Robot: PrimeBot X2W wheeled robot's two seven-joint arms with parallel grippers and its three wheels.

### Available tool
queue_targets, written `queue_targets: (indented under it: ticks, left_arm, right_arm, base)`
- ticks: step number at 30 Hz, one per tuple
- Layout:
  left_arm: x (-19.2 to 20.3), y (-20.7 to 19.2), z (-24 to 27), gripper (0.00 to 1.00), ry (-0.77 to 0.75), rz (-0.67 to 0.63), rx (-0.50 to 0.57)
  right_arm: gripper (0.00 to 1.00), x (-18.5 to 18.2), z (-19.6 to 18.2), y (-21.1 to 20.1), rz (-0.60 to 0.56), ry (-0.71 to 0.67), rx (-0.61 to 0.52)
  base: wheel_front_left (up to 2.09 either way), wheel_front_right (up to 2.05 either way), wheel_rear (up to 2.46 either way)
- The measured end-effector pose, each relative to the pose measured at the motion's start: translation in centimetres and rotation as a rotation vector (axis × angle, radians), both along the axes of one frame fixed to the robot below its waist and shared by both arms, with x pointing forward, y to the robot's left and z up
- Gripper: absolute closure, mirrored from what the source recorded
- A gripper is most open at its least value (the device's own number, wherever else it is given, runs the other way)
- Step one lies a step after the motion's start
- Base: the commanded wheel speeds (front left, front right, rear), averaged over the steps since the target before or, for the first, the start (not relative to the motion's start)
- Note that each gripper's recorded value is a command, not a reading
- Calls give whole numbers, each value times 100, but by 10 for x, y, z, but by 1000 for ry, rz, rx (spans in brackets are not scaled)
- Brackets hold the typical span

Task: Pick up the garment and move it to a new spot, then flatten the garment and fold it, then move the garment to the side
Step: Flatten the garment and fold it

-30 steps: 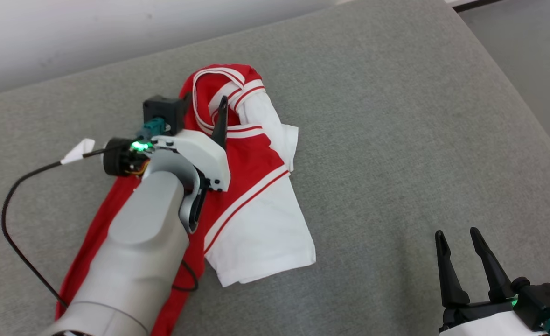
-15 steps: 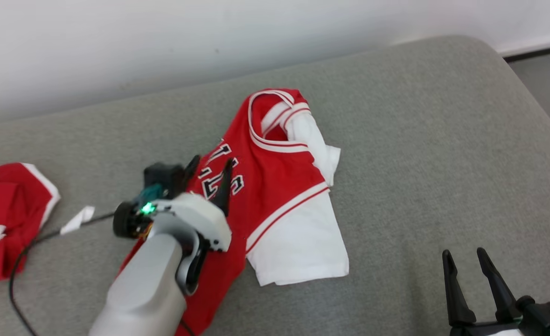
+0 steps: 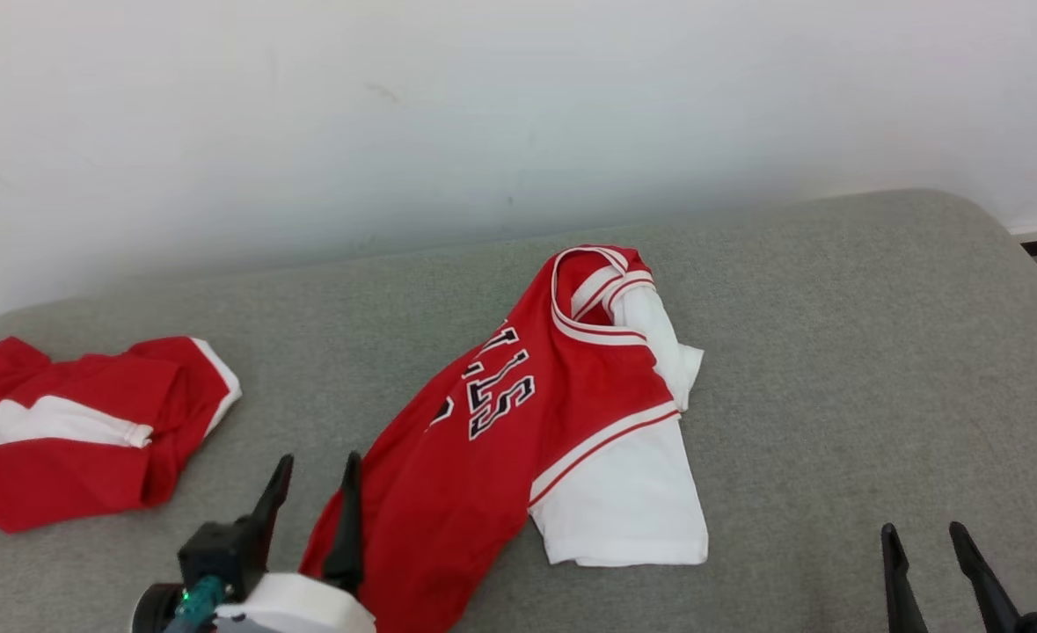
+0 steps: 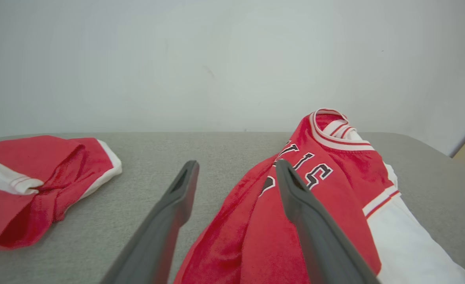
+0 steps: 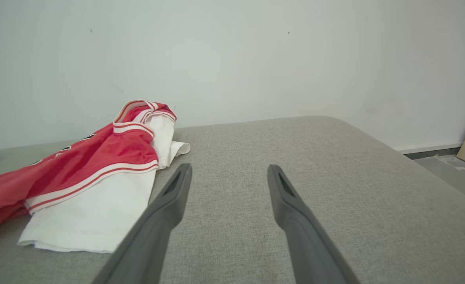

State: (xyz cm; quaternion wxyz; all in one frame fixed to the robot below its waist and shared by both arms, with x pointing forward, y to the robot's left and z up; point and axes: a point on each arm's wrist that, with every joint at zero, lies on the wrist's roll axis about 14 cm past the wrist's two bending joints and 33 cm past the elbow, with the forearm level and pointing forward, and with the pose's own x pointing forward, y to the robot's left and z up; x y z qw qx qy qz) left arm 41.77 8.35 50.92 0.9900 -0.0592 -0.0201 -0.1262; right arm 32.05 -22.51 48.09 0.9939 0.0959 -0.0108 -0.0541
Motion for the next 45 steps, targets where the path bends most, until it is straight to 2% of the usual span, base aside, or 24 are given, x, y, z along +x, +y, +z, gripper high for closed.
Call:
queue_targets:
  ticks: [6,13,28,45]
  left_arm:
    - [-38,39,-1,0,-13,106,13]
    - [-68,60,-16,0,22,168,14]
    - [-101,56,-34,0,67,134,30]
    - [-105,62,-29,0,46,156,33]
  right_arm:
    - [0,2,4,3,33,-12,-31]
    - [0,7,1,16,84,-1,-48]
    - [0,6,-3,38,148,7,-43]
    - [0,8,-7,53,195,19,-33]
  base:
    - [0,0,0]
    - [0,0,0]
    - [0,0,0]
    - [0,0,0]
